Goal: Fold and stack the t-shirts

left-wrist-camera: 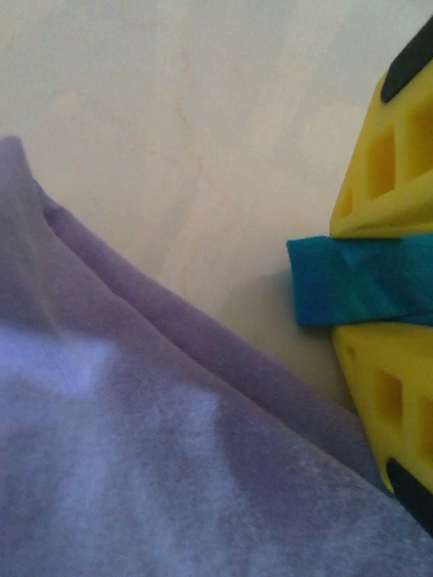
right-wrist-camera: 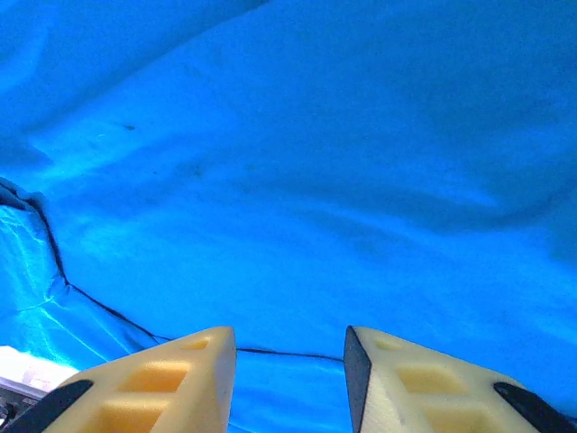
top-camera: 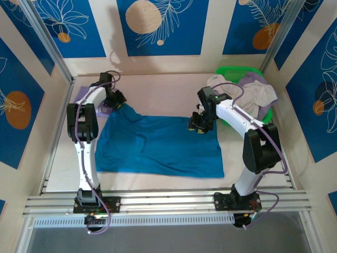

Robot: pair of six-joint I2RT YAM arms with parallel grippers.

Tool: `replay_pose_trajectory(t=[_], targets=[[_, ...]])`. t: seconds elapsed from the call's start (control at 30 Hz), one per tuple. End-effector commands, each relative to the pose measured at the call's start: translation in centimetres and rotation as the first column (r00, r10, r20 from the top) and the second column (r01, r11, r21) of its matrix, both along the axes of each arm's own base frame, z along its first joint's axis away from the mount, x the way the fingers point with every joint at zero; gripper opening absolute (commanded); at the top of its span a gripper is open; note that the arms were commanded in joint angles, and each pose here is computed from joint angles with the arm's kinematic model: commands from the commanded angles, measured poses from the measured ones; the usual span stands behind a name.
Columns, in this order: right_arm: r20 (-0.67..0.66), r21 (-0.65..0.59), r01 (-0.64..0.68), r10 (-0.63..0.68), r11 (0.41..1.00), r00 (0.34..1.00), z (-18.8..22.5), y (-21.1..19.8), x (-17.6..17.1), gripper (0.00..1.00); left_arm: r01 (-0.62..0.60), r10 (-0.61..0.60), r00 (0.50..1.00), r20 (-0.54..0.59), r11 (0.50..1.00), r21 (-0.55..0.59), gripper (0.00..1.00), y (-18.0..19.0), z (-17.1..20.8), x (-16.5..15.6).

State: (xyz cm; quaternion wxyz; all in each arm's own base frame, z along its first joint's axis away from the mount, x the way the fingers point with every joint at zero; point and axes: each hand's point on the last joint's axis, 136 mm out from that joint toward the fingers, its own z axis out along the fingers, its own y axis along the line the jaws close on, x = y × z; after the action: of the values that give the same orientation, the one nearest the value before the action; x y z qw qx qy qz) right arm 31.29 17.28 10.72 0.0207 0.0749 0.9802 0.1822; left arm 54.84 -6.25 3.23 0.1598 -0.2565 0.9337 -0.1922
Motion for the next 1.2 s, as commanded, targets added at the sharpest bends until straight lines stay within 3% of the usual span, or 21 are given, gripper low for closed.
replay_pose_trajectory(t=[0.0, 0.1, 0.17, 0.5, 0.8, 0.97, 1.17], targets=[[-0.022, 0.015, -0.015, 0.016, 1.0, 1.0, 0.5, 0.0, -0.3, 0.39, 0.009, -0.009, 1.0, 0.007, 1.0, 0.012, 0.23, -0.3, 0.0, 0.8], [-0.018, 0.005, -0.011, 0.011, 1.0, 1.0, 0.7, -0.4, -0.3, 0.39, 0.021, -0.021, 1.0, 0.016, 1.0, 0.007, 0.06, -0.5, 0.3, 1.0], [-0.012, 0.002, -0.009, 0.009, 1.0, 1.0, 0.8, -0.6, -0.2, 0.39, 0.029, -0.029, 0.999, 0.022, 1.0, 0.009, 0.0, -0.6, 0.7, 1.0], [0.021, -0.118, 0.006, -0.004, 0.993, 1.0, 0.4, -2.5, 0.7, 0.39, 0.064, -0.063, 0.997, 0.055, 0.998, -0.013, 0.03, -1.4, 5.0, -0.2], [0.022, -0.096, -0.002, 0.004, 0.995, 1.0, 0.6, -2.1, 0.5, 0.39, 0.076, -0.074, 0.996, 0.041, 0.996, -0.041, 0.07, -1.9, 5.3, -1.4], [0.022, -0.082, -0.004, 0.006, 0.997, 1.0, 0.6, -2.1, 0.4, 0.38, 0.081, -0.08, 0.996, 0.033, 0.996, -0.035, 0.24, -2.0, 5.3, -1.7], [0.018, -0.073, -0.004, 0.005, 0.997, 1.0, 0.4, -2.3, 0.3, 0.38, 0.08, -0.08, 0.997, 0.003, 0.996, -0.041, 0.16, -2.0, 3.8, -1.5]])
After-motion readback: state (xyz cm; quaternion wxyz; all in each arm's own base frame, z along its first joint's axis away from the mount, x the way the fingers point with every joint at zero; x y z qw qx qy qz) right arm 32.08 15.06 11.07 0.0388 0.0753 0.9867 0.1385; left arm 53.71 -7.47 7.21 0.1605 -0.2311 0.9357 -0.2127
